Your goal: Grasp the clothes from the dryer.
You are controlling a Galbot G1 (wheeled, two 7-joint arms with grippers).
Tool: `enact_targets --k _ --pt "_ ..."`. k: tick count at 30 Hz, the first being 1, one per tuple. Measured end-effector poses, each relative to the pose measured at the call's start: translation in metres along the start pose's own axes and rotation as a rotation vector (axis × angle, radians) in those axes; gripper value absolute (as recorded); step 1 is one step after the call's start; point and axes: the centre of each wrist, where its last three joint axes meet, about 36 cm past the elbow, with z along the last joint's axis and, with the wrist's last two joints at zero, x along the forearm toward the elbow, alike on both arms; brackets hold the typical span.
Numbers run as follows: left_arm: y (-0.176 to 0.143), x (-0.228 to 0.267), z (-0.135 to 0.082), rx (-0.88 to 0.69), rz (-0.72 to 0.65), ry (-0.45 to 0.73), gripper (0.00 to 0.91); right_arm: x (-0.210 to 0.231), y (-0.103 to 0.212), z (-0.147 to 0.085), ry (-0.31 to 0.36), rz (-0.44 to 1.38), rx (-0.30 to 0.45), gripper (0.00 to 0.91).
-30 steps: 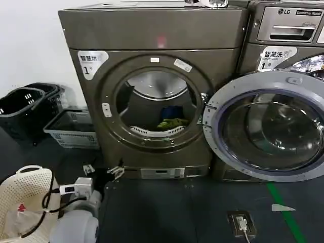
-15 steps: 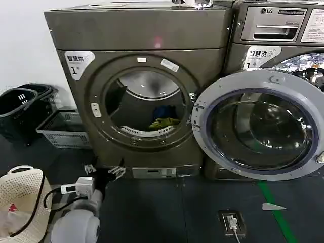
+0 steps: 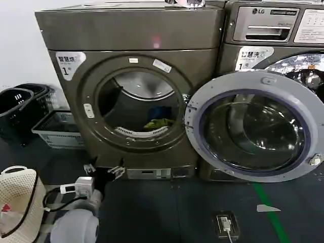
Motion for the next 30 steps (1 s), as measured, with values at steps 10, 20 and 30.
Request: enact_targets --k 10,20,30 --pt "-0.0009 -0.0008 0.0005 -0.004 0.002 0.002 0.907 0.0 -0.0008 0.0024 -0.015 0.024 -0.013 0.907" --pt "-0.0016 0.0011 0.0018 -0.004 0.003 0.006 0.907 -0.0022 -0.0032 0.0019 -0.034 0.046 -0.04 0.907" --pt "-0.0039 0.0022 -0.0002 0.007 0.008 -0.002 0.907 -0.0013 -0.0042 0.0032 -0.043 0.054 -0.052 0.907"
